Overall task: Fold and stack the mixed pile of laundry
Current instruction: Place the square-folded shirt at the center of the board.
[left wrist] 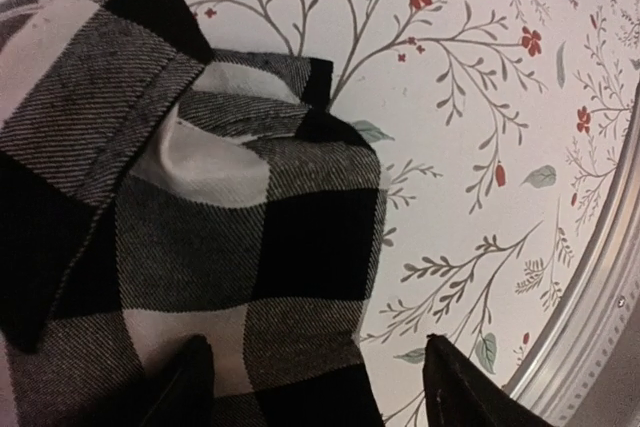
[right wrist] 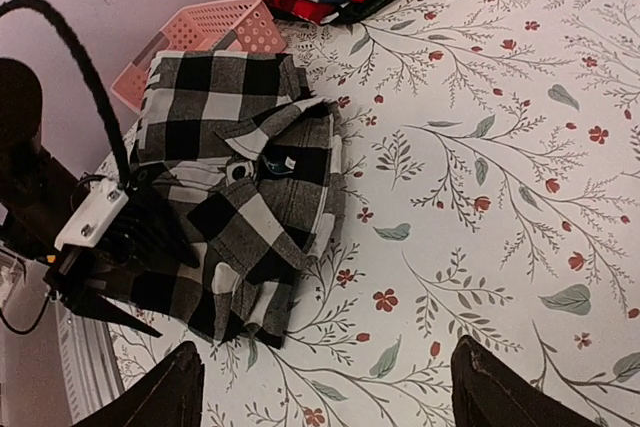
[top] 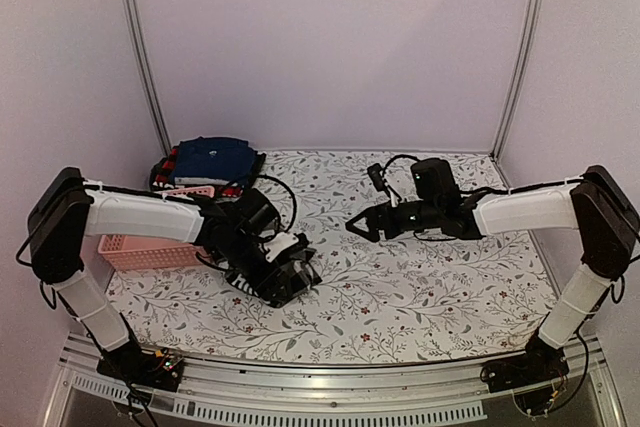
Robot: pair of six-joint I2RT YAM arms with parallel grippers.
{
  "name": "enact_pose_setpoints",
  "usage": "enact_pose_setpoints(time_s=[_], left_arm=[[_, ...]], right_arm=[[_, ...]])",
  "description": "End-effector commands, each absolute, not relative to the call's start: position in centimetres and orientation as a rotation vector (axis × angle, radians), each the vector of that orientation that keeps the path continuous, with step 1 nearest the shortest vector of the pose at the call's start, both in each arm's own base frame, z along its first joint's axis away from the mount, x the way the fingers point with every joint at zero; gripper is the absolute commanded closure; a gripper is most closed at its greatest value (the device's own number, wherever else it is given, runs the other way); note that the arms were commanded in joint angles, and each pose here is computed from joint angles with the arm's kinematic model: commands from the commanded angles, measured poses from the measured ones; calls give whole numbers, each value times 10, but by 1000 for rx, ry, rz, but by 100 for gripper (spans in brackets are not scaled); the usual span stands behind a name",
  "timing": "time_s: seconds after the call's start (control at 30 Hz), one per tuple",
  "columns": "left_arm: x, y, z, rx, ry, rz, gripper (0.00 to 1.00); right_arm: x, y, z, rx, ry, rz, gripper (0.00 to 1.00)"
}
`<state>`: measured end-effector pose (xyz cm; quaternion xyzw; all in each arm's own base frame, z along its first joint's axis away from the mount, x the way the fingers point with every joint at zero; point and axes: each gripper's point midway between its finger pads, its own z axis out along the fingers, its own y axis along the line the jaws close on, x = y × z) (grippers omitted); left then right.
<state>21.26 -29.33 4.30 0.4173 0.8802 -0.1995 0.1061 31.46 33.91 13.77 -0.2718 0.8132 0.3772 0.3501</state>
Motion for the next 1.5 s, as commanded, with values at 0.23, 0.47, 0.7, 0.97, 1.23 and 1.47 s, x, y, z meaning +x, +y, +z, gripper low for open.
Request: enact_pose_setpoints(time_s=[0.23,0.47,0.7,0.97,1.23,1.47], left_arm=[[235,-308,86,1108,2270,-492,23],[242,-322,122,1173,2028,-516,22],[251,-333,149,1145,1877,-534,21],[256,-326,151,1079,1858,-470,21],[259,-329,146,1049,1930,-496,100],[254,-334,173,941,1842,-591,38]], right_arm=[[330,429,121,-712,2125,1330,36],[328,467,90,-804,2137,1416,38],[307,485,51,-926,2168,1486,55],[300,481,25,-936,2220,1463,60],[302,481,25,-945,2218,1443,60],[302,478,21,-949,2233,1413,64]])
